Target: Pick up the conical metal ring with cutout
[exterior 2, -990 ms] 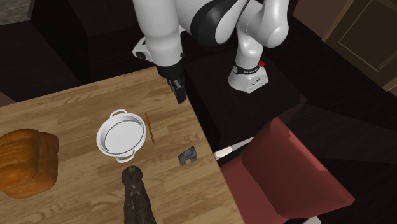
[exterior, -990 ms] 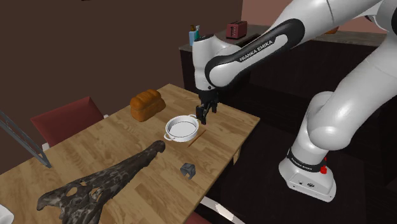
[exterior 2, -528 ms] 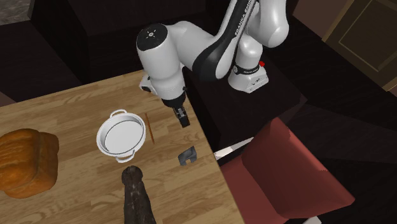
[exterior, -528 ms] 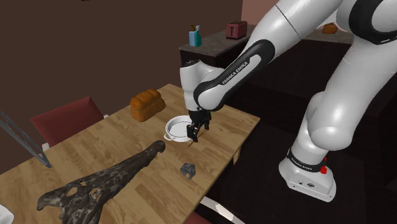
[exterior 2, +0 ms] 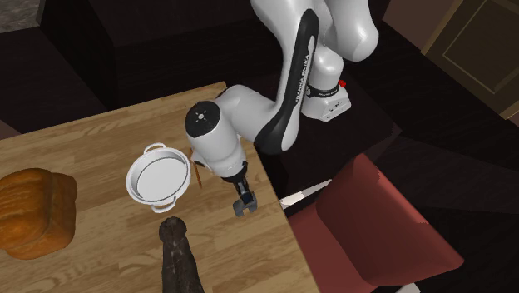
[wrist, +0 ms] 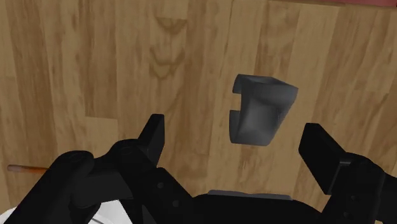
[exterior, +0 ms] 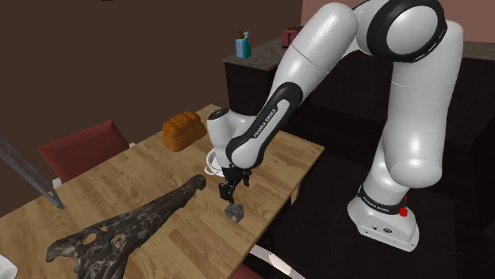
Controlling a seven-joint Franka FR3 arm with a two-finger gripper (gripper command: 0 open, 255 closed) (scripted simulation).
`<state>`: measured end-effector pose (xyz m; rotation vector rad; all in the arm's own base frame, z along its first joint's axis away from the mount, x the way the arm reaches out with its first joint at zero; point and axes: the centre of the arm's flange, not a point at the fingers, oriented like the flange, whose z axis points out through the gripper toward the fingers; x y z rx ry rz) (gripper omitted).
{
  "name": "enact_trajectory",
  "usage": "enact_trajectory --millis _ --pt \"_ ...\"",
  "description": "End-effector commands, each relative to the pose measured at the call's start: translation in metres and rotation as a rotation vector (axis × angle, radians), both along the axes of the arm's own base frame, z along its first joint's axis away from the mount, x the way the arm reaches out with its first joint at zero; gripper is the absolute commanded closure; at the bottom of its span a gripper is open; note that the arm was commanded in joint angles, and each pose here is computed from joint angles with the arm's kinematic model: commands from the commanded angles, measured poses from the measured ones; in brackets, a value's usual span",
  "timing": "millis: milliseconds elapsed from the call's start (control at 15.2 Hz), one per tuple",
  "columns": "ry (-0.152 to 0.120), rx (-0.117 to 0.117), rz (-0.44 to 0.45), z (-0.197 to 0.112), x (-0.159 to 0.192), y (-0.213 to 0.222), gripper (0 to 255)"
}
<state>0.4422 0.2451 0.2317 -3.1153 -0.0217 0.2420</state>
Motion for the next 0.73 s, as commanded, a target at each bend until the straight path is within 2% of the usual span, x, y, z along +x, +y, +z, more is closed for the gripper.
enact_trajectory --millis 0,198,660 --pt "0.015 0.004 -0.006 -0.02 0.005 0.013 0" --pt "0.035 0.008 -0.014 -0.047 0.01 0.032 0" --pt "0.035 0.008 -0.014 -0.084 0.01 0.032 0"
